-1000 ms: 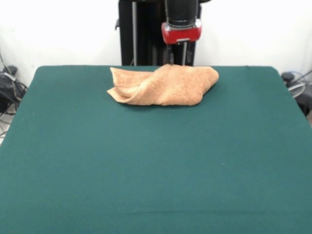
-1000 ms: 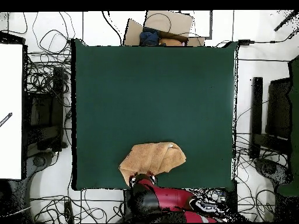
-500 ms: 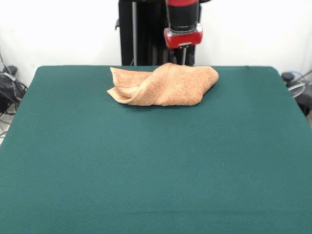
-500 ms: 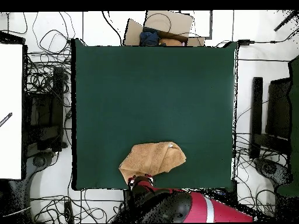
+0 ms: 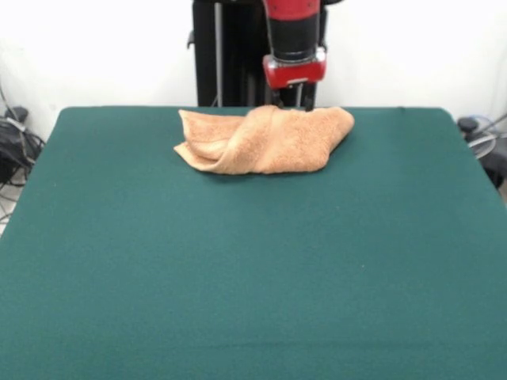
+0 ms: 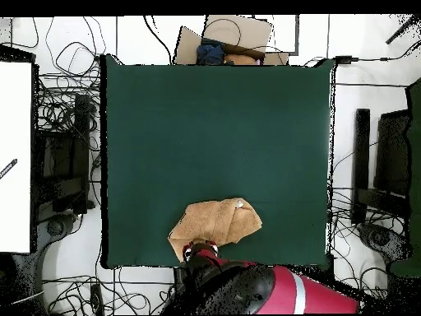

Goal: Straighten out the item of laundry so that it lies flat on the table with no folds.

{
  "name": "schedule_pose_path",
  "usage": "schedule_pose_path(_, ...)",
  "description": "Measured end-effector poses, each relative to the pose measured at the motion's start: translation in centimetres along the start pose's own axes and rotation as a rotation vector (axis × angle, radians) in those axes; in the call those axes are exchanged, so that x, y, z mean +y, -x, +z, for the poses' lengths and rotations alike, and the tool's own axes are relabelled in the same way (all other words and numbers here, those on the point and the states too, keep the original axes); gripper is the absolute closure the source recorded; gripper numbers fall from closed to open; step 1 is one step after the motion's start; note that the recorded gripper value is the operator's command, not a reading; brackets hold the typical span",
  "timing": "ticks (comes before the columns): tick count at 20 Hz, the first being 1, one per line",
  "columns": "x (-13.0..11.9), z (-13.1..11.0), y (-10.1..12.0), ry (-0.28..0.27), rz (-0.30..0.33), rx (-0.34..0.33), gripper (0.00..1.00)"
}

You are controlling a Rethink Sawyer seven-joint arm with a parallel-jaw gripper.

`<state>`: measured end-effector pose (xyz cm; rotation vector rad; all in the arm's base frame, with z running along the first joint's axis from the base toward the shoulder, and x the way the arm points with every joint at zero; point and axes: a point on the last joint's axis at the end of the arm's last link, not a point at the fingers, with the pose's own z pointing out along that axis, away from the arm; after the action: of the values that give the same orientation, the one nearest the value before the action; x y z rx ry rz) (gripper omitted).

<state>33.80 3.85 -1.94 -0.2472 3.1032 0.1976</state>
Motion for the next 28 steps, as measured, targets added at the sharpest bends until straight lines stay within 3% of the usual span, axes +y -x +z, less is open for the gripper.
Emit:
schedule_pose_path(17, -1.8, -1.1, 3.2, -0.005, 0.023, -0.087, 0.0)
schedule_pose_path(28, -0.8, -2.0, 5.5, 0.019, -0.007, -0.128, 0.0)
